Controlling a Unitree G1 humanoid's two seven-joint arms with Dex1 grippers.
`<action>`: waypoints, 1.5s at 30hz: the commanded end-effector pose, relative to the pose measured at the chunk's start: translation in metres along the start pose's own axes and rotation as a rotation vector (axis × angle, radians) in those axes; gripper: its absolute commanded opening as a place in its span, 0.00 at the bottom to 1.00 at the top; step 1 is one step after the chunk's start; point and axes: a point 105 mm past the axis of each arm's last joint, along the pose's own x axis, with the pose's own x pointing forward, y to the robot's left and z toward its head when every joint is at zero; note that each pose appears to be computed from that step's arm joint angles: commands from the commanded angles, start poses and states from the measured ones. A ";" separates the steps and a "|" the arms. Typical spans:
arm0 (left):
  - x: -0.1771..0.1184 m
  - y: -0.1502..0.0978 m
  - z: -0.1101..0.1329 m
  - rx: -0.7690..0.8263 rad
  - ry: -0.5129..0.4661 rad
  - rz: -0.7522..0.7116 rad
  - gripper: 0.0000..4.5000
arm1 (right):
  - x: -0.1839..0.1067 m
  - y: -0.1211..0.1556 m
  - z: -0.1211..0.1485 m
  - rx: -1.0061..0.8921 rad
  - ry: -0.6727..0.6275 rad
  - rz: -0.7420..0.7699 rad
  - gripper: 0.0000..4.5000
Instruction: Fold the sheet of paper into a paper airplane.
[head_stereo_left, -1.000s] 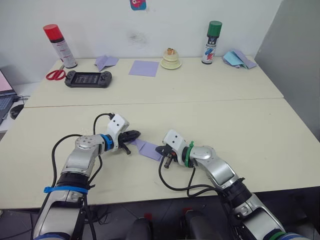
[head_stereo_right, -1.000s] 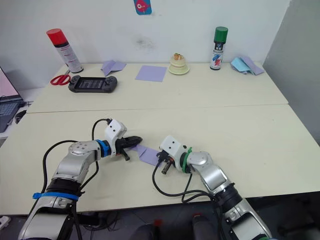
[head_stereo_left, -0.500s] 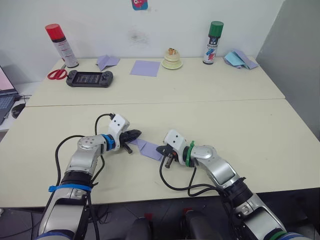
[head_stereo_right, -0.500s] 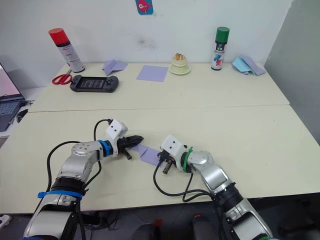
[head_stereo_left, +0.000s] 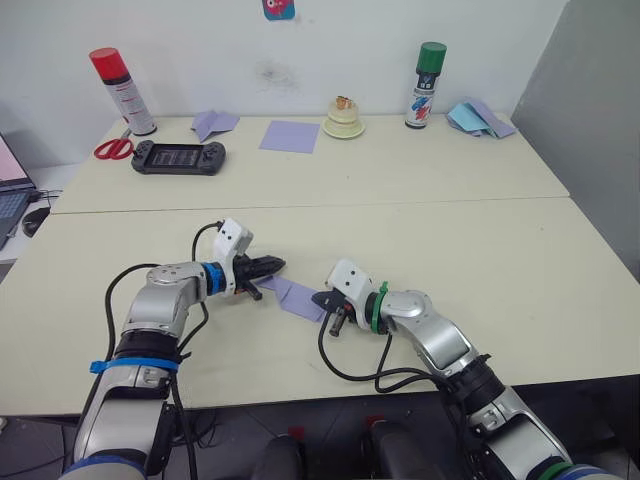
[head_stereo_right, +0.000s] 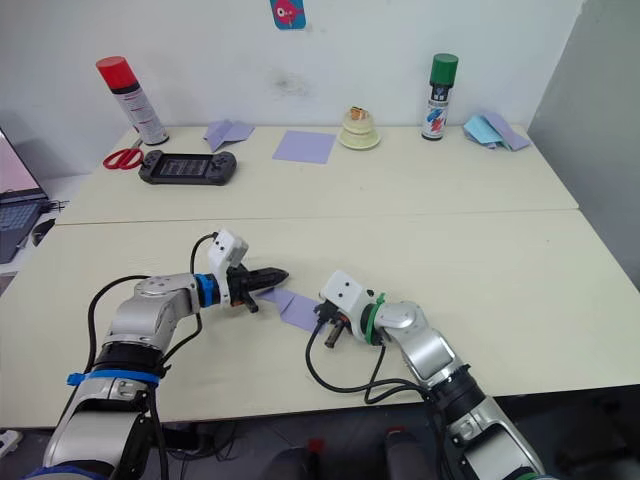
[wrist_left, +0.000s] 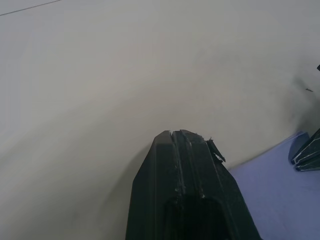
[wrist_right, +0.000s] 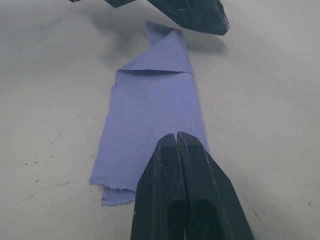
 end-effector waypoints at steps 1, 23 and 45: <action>-0.003 -0.002 0.015 0.061 -0.036 -0.011 0.00 | 0.003 0.006 -0.024 0.033 0.087 0.010 0.01; 0.003 -0.009 -0.081 0.023 0.173 0.010 0.00 | 0.001 0.005 -0.025 0.030 0.093 0.015 0.01; -0.026 0.015 -0.111 0.062 0.321 0.137 0.00 | 0.005 -0.001 -0.027 0.027 0.110 0.006 0.01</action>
